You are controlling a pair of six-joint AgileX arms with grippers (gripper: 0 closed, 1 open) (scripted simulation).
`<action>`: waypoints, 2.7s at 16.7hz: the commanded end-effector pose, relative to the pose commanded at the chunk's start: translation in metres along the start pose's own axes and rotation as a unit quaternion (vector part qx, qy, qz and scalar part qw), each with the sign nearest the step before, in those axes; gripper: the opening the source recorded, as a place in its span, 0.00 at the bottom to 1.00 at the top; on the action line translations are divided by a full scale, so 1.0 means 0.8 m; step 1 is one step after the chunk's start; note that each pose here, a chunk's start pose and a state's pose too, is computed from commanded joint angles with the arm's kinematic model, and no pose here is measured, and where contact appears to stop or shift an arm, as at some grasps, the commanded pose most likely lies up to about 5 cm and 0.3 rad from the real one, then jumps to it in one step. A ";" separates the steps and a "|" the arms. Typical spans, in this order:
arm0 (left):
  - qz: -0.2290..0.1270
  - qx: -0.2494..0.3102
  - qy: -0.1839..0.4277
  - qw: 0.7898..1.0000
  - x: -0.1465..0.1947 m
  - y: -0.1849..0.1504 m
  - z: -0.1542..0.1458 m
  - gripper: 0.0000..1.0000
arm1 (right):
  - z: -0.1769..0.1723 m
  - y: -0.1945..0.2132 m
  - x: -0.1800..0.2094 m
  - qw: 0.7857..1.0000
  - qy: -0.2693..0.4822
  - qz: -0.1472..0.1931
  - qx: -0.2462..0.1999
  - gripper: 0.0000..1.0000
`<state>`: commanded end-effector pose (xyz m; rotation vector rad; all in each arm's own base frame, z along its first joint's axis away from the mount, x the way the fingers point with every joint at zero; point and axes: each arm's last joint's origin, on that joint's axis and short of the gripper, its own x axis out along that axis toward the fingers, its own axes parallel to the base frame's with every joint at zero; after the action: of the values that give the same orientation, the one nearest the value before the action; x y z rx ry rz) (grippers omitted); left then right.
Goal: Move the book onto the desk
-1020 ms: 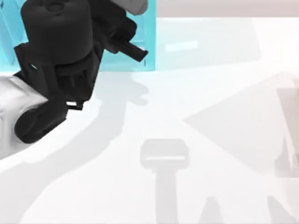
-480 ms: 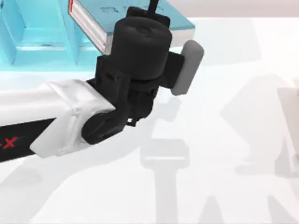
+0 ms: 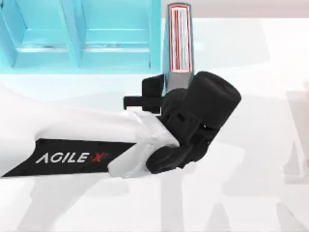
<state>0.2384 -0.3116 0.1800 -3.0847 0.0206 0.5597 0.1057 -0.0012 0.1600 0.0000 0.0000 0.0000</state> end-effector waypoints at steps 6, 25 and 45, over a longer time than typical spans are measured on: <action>-0.030 0.411 -0.016 0.911 -0.001 0.039 0.055 0.00 | 0.000 0.000 0.000 1.000 0.000 0.000 0.000 1.00; -0.074 0.701 -0.012 0.709 -0.013 0.077 0.069 0.00 | 0.000 0.000 0.000 1.000 0.000 0.000 0.000 1.00; -0.074 0.703 -0.012 0.707 -0.005 0.078 0.107 0.23 | 0.000 0.000 0.000 1.000 0.000 0.000 0.000 1.00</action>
<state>0.2040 -0.3733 0.1012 -1.5374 0.1271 0.2968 0.1057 -0.0012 0.1600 0.0000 0.0000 0.0000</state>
